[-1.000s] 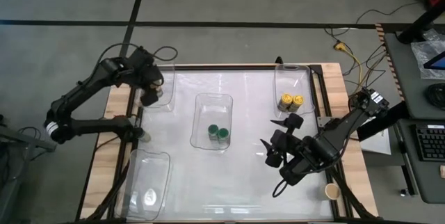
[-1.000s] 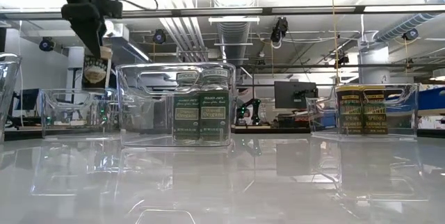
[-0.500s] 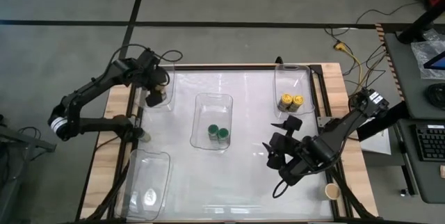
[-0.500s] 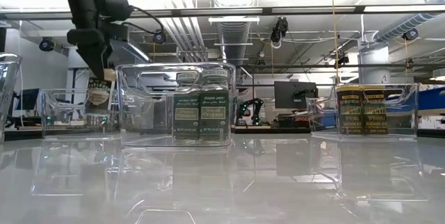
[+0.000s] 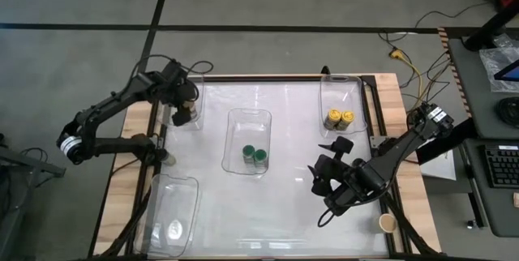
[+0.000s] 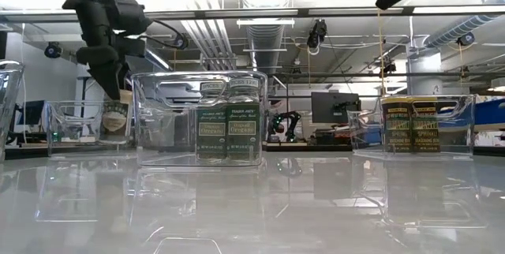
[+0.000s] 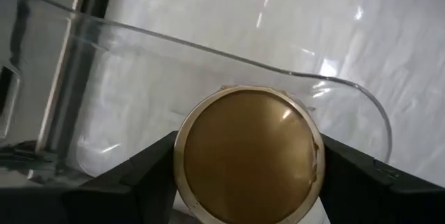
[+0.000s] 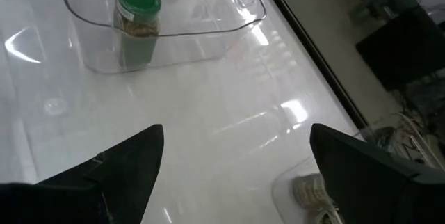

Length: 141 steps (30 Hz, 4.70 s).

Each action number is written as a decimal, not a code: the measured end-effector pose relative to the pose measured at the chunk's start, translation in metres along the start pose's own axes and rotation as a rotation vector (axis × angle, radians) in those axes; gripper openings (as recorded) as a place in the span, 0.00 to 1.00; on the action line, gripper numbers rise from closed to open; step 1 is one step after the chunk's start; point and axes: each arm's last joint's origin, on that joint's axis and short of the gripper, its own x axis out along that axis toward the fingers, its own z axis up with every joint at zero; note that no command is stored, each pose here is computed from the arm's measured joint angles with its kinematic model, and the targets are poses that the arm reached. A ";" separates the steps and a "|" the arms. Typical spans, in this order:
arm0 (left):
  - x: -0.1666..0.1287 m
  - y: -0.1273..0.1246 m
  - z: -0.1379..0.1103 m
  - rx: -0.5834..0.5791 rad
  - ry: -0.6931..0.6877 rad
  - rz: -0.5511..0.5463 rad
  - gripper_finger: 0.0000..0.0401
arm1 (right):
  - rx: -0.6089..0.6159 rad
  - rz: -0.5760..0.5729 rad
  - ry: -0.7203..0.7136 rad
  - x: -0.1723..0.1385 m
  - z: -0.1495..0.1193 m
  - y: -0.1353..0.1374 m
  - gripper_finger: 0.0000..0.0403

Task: Sort spices by type
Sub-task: Put the top golden seasoning bottle into the top left transparent bin, then put the golden seasoning bottle into the top left transparent bin

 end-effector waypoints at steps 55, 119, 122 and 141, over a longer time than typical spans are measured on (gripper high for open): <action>0.029 0.000 0.001 0.148 0.051 -0.114 0.72 | 0.047 0.014 -0.015 0.001 0.001 0.002 0.87; -0.131 -0.147 0.127 0.230 -0.678 -0.440 0.69 | -0.157 0.141 -0.033 -0.026 0.031 -0.013 0.87; -0.131 -0.177 0.129 0.262 -0.727 -0.421 0.69 | -0.175 0.332 0.089 -0.033 0.033 -0.012 0.87; -0.062 -0.273 0.141 0.166 -0.802 -0.531 0.69 | -0.157 0.595 0.388 -0.071 -0.002 0.005 0.87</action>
